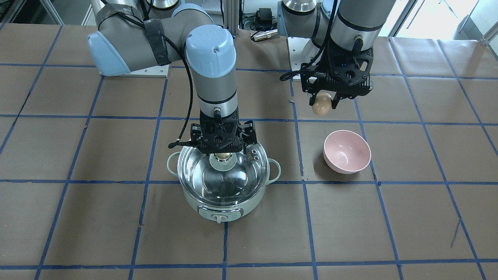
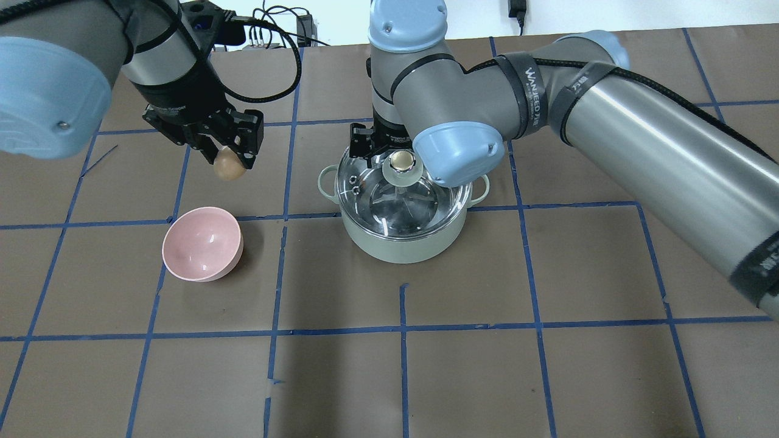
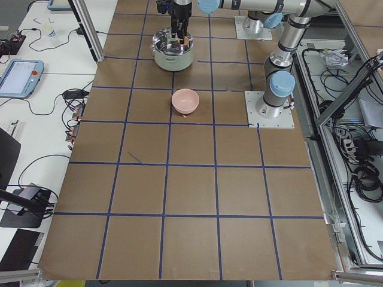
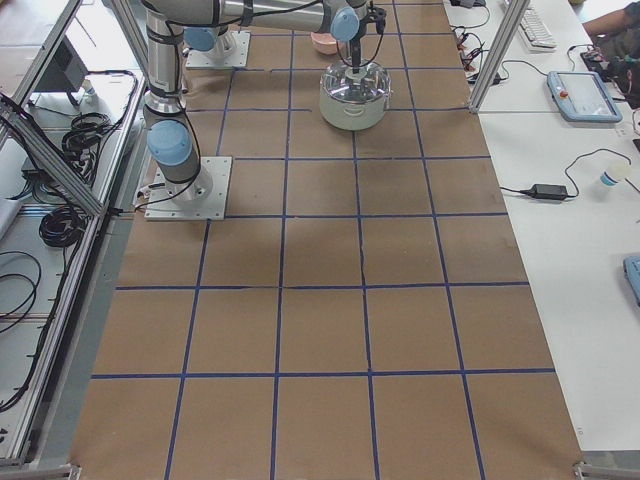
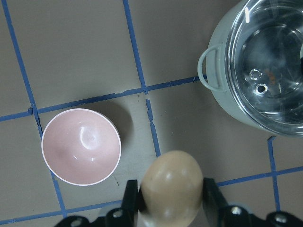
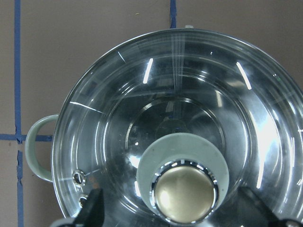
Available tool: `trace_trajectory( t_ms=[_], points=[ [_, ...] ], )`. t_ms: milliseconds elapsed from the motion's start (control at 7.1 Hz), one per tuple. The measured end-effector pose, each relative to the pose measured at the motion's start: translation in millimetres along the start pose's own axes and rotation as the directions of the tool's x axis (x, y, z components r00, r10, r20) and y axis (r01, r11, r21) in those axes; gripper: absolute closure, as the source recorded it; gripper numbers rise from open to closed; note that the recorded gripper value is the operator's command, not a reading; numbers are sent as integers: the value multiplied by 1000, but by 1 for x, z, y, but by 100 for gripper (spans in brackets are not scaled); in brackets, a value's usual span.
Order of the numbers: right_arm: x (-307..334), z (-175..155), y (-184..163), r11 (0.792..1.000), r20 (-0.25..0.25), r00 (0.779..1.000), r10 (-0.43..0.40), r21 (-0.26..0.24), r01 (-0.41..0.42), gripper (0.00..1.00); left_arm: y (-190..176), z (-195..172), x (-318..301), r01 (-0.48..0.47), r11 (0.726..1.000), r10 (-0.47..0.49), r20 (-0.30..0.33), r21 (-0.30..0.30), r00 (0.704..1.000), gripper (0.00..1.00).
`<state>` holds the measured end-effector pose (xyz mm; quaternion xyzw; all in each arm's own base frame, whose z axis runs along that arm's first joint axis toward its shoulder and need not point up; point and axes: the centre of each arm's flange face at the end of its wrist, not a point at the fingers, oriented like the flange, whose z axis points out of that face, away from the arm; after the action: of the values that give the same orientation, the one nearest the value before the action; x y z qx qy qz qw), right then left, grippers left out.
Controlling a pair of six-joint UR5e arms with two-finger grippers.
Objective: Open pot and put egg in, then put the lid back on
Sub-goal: 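Lift the lid off with the right gripper while the left carries the egg over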
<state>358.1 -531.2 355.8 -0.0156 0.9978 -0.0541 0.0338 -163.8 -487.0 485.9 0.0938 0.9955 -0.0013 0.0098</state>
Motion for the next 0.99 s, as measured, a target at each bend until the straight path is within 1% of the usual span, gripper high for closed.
trace_trajectory(
  t_ms=[141,282,423,845,986],
  points=[
    [1,2,0,1000,-1,1000,0,-2,0,39,0,0,0,0,1000,0,-1,0,1000,97],
    [1,4,0,1000,-3,1000,0,-4,0,54,0,0,0,0,1000,0,-2,-1,1000,97],
    [1,5,1,1000,-5,1000,1,-6,-2,62,0,0,0,0,1000,0,-1,0,1000,97],
    [6,2,-1,1000,-9,1000,7,-2,-7,67,0,0,0,0,1000,0,1,2,1000,97],
    [14,-6,-7,1000,-8,1000,19,9,-19,67,0,0,0,0,1000,0,1,2,1000,97]
  ],
)
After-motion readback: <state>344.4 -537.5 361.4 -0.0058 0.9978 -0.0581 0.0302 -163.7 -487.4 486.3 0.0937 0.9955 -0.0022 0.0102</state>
